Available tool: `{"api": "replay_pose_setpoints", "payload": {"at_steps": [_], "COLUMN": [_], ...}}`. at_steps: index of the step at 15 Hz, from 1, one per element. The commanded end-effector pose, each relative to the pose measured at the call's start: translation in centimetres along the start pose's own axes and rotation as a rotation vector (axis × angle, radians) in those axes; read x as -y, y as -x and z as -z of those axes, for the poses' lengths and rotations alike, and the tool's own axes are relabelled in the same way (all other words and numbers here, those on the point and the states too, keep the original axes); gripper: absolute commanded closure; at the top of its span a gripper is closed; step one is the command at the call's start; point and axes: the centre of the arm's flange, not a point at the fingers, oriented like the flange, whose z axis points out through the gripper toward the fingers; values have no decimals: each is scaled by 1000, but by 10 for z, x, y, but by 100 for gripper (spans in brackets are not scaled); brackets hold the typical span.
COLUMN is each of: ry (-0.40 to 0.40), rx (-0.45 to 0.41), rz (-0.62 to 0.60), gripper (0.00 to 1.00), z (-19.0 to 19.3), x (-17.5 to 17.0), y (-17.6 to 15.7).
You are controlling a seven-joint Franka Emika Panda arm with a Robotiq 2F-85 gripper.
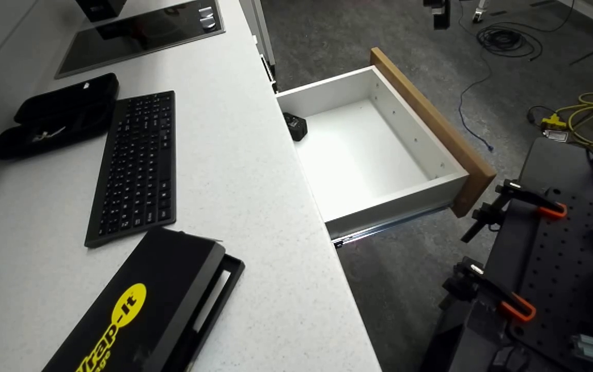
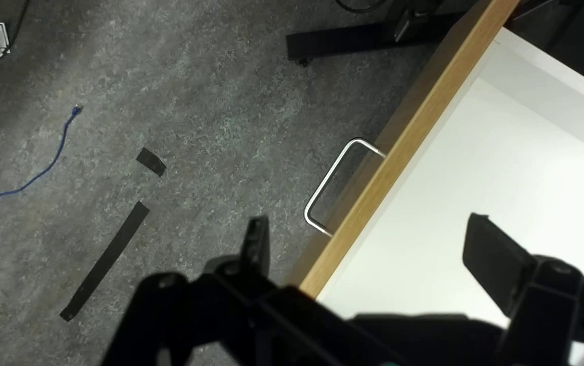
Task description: Close the drawer
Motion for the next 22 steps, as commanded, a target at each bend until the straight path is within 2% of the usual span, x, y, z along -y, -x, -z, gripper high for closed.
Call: {"api": "replay_pose_setpoints", "payload": {"at_steps": [1,7,12,14,15,16,18,22], "ry": [14,4,-35,-58,-71,-65,-75,-98], "rx": [-13,-15,37,26,20,11,11,53], "rz": [-55,-218,-371,-450,-477,-508,-547,-556], "gripper": [0,0,0,0,0,0,0,0], "z": [-29,-114,-190,-218,-228,-234,-248,-264], "x": [-17,-75,-86,-87,-87,-108,-117,-129], "y": [-14,-35,-75,-97,-106,-119,-133,-147]}}
